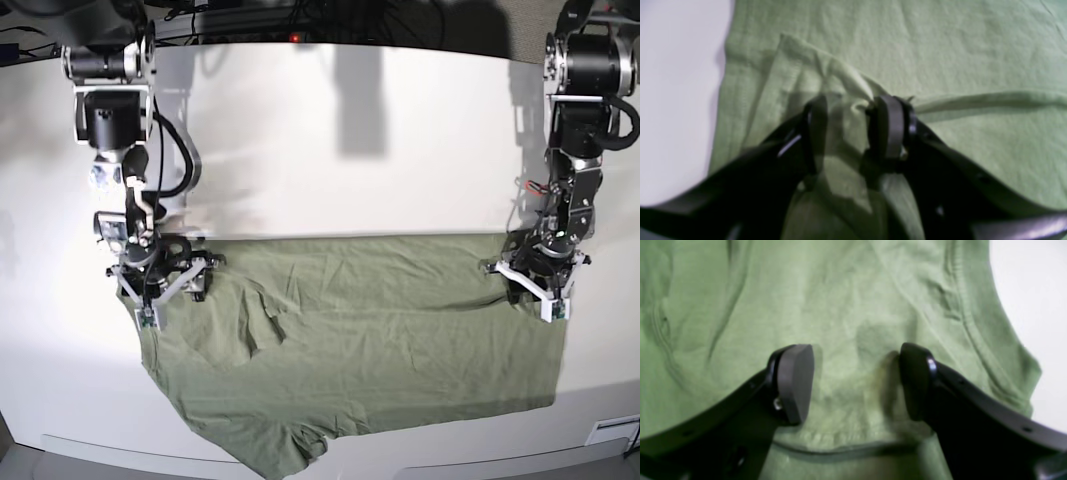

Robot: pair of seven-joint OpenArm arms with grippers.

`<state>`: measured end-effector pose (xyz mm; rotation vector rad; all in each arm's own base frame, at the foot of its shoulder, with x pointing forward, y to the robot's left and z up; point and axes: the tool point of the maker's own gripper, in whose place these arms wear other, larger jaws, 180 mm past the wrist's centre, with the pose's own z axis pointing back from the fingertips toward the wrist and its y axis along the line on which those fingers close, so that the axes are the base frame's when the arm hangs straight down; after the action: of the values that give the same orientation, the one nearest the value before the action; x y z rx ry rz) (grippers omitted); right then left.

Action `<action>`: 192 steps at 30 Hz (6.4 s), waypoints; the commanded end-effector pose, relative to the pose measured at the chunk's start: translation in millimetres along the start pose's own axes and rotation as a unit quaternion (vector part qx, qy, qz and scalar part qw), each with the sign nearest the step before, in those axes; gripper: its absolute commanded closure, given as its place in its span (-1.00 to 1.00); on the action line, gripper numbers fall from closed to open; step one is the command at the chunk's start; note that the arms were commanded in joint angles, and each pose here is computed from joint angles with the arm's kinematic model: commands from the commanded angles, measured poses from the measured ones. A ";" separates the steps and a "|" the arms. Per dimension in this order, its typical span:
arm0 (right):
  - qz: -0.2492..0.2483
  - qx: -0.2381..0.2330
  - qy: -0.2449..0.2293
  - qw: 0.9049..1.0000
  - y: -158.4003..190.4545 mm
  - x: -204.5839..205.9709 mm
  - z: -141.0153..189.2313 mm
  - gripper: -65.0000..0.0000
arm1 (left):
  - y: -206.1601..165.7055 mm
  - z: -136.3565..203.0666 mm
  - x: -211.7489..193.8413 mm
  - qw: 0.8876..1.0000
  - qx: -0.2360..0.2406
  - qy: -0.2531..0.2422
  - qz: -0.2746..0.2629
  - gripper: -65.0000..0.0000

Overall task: Fold the T-shirt properly
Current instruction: 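Drag the shirt back toward the robot with both grippers, then open both grippers and raise them off the shirt, then move both grippers along the shirt sides toward the hem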

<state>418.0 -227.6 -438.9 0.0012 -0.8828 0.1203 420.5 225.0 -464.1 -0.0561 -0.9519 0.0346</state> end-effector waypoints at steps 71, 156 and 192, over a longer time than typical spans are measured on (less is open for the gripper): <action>0.079 -0.028 0.184 0.979 -15.2 -215.1 231.7 -0.25 | -10.1 228.5 -199.2 0.979 -0.012 0.190 -0.072 0.26; 0.083 -0.027 -0.082 0.993 20.5 -28.3 199.1 -0.46 | -47.0 228.5 20.6 0.974 -0.039 -0.197 -0.103 -0.40; -0.025 0.033 -0.330 0.943 46.6 217.6 189.4 -0.46 | -52.1 201.1 206.1 0.923 -0.017 -0.366 -0.117 -0.40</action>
<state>402.3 -168.2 -174.0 0.1348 -1.4814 0.0933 375.4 190.2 -197.9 0.0372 -1.6330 -0.1867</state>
